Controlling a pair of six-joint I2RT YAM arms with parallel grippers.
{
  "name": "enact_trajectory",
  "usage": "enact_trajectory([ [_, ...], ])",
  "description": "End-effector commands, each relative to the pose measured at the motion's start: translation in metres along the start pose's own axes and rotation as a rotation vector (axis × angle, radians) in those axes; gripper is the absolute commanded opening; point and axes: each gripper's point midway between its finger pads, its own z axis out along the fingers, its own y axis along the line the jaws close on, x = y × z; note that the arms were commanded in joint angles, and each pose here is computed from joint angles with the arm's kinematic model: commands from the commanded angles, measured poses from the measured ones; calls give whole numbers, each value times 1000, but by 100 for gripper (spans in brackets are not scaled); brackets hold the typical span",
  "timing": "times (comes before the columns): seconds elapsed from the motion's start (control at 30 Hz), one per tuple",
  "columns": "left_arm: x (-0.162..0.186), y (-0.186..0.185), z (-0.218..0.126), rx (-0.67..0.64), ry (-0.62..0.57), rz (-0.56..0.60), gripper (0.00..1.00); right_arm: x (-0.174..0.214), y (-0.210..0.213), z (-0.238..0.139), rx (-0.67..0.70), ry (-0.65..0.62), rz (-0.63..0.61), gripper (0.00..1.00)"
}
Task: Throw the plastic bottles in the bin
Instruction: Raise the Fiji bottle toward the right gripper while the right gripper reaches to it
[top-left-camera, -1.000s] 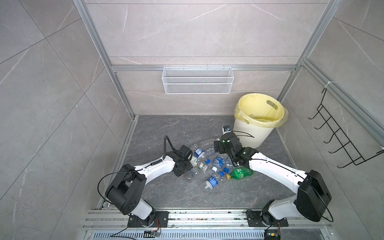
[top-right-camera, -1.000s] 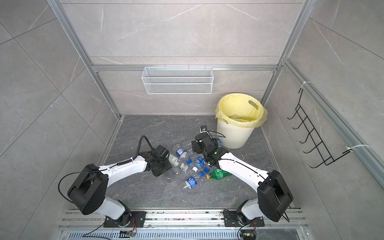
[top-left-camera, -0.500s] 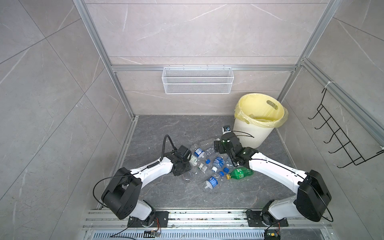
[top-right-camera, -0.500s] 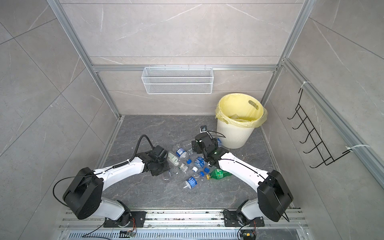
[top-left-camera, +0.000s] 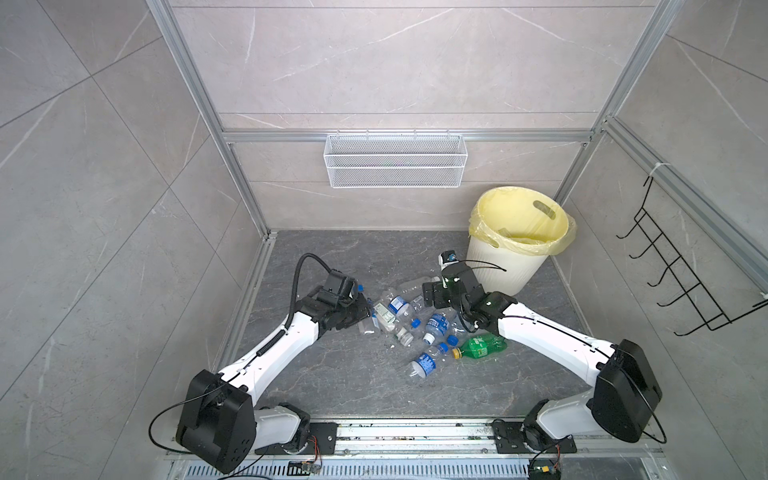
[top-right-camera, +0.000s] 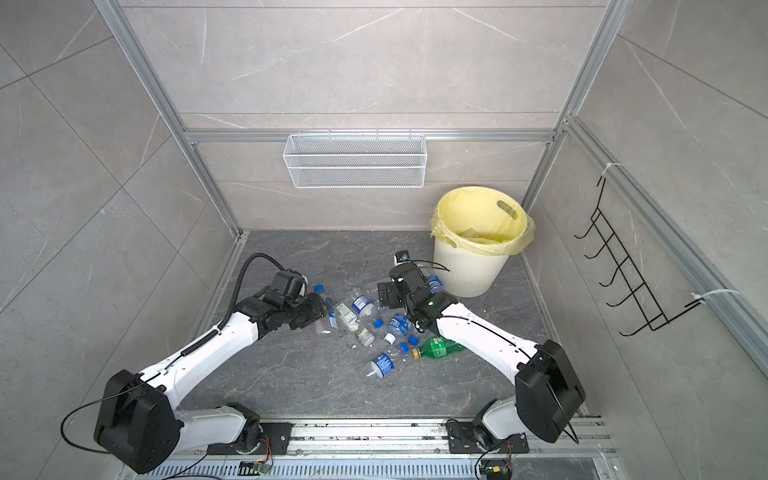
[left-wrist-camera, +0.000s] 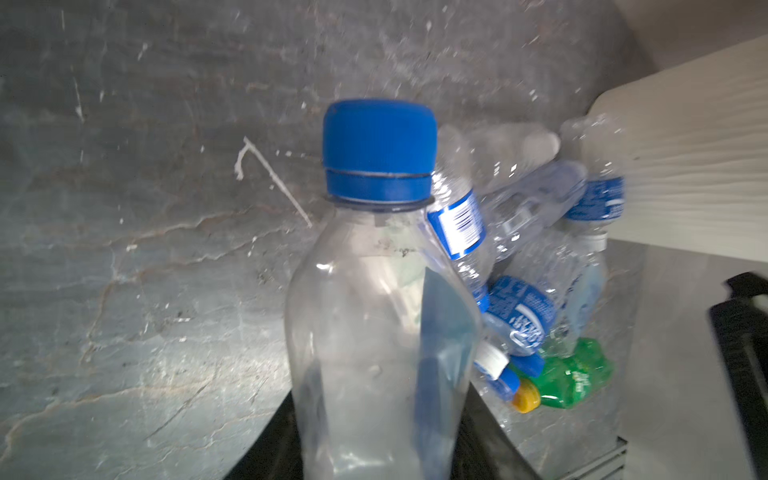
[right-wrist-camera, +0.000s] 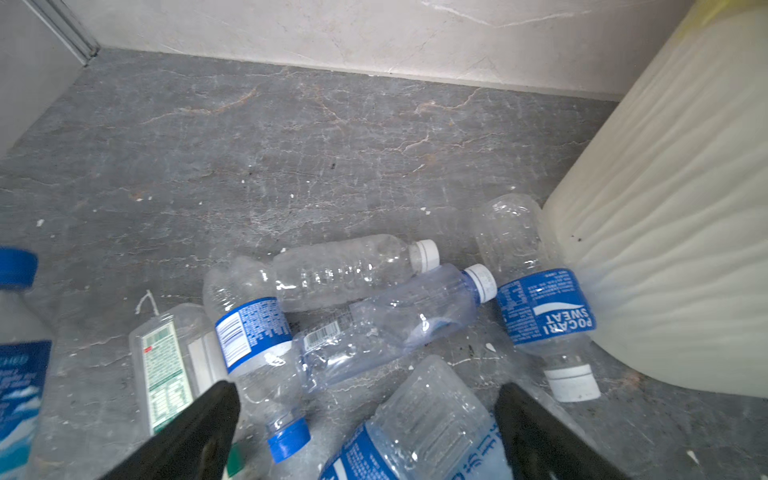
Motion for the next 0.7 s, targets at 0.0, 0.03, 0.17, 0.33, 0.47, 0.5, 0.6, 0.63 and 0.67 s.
enact_trajectory([
  [0.0,-48,-51,-19,188,-99,11,44,-26,14,-25,-87,-21,71,100],
  [0.03,-57,-58,-21,212,-106,-4,44,-29,18,-27,-106,-21,86,100],
  [0.17,-90,-83,-22,357,-103,-99,45,-47,39,-36,-211,-43,166,100],
  [0.33,-105,-94,-12,503,-54,-192,44,-66,67,-46,-307,-92,220,100],
  [0.47,-99,-90,2,582,10,-300,44,-69,93,-47,-354,-105,207,99],
  [0.5,-97,-89,3,585,19,-307,44,-69,98,-46,-361,-107,201,99],
  [0.6,-90,-79,7,563,23,-332,45,-63,114,-39,-365,-107,178,98],
  [0.63,-87,-77,6,559,29,-350,45,-62,119,-36,-363,-108,169,98],
  [0.67,-86,-76,6,557,30,-353,45,-60,123,-33,-362,-104,164,97],
])
